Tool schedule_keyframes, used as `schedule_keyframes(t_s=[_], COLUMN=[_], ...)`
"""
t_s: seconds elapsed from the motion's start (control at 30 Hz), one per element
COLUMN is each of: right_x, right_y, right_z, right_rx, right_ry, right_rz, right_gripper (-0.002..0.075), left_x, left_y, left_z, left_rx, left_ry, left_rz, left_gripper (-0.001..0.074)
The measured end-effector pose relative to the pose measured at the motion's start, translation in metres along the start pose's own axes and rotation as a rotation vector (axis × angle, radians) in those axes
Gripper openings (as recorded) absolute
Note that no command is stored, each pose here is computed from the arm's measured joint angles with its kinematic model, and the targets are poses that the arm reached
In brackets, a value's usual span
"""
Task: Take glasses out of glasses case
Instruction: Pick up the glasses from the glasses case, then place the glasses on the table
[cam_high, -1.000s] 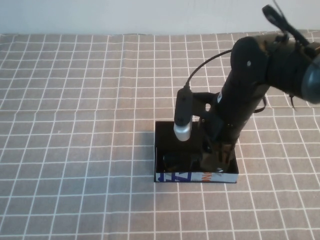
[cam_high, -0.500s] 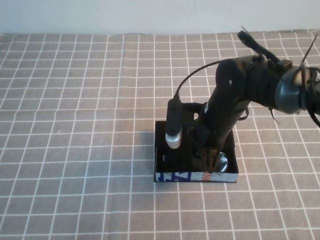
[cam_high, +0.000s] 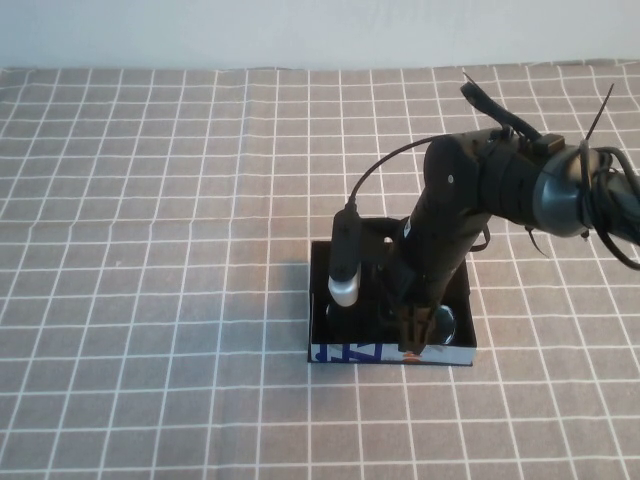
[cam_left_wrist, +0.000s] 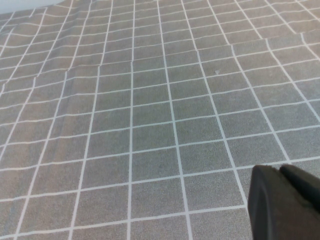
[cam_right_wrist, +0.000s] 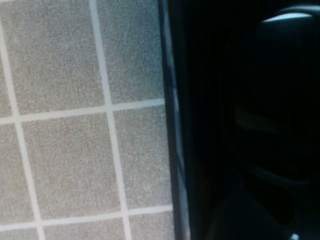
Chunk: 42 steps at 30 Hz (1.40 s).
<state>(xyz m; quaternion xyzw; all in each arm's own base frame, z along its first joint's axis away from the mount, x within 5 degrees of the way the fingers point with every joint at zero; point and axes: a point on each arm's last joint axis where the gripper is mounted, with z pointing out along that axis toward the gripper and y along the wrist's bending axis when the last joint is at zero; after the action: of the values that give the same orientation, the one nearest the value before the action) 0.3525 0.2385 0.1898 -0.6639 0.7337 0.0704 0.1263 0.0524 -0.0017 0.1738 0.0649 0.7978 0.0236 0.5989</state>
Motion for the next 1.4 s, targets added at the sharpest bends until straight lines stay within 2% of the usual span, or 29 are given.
schedule_keyframes(t_s=[0.17, 0.3, 0.47, 0.7, 0.93, 1.07, 1.17, 1.27, 1.4], right_x=[-0.002, -0.009, -0.020, -0.018, 0.038, 0.080, 0.107, 0.129, 0.139], right_y=[0.000, -0.004, -0.005, 0.009, 0.035, 0.056, 0.063, 0.062, 0.057], right_z=[-0.005, -0.027, -0.074, -0.140, -0.176, -0.168, -0.147, -0.114, -0.083], right_rx=[-0.004, 0.010, 0.030, 0.102, 0.195, 0.247, 0.295, 0.316, 0.322], right_ry=[-0.004, -0.003, -0.003, -0.110, -0.089, 0.006, 0.028, 0.003, -0.029], right_rz=[0.029, 0.097, 0.212, 0.591, 1.085, 1.293, 1.381, 1.426, 1.409], right_gripper=[0.0063, 0.0059, 0.0059, 0.0059, 0.0059, 0.0059, 0.0059, 0.0059, 0.0059], left_x=[0.000, 0.000, 0.000, 0.000, 0.000, 0.000, 0.000, 0.000, 0.000], left_y=[0.000, 0.000, 0.000, 0.000, 0.000, 0.000, 0.000, 0.000, 0.000], left_z=[0.000, 0.000, 0.000, 0.000, 0.000, 0.000, 0.000, 0.000, 0.000], left_rx=[0.000, 0.000, 0.000, 0.000, 0.000, 0.000, 0.000, 0.000, 0.000], left_ry=[0.000, 0.000, 0.000, 0.000, 0.000, 0.000, 0.000, 0.000, 0.000], left_rz=[0.000, 0.000, 0.000, 0.000, 0.000, 0.000, 0.000, 0.000, 0.000], left_gripper=[-0.0005, -0.0005, -0.0005, -0.0004, -0.0004, -0.0004, -0.0004, -0.0005, -0.0005])
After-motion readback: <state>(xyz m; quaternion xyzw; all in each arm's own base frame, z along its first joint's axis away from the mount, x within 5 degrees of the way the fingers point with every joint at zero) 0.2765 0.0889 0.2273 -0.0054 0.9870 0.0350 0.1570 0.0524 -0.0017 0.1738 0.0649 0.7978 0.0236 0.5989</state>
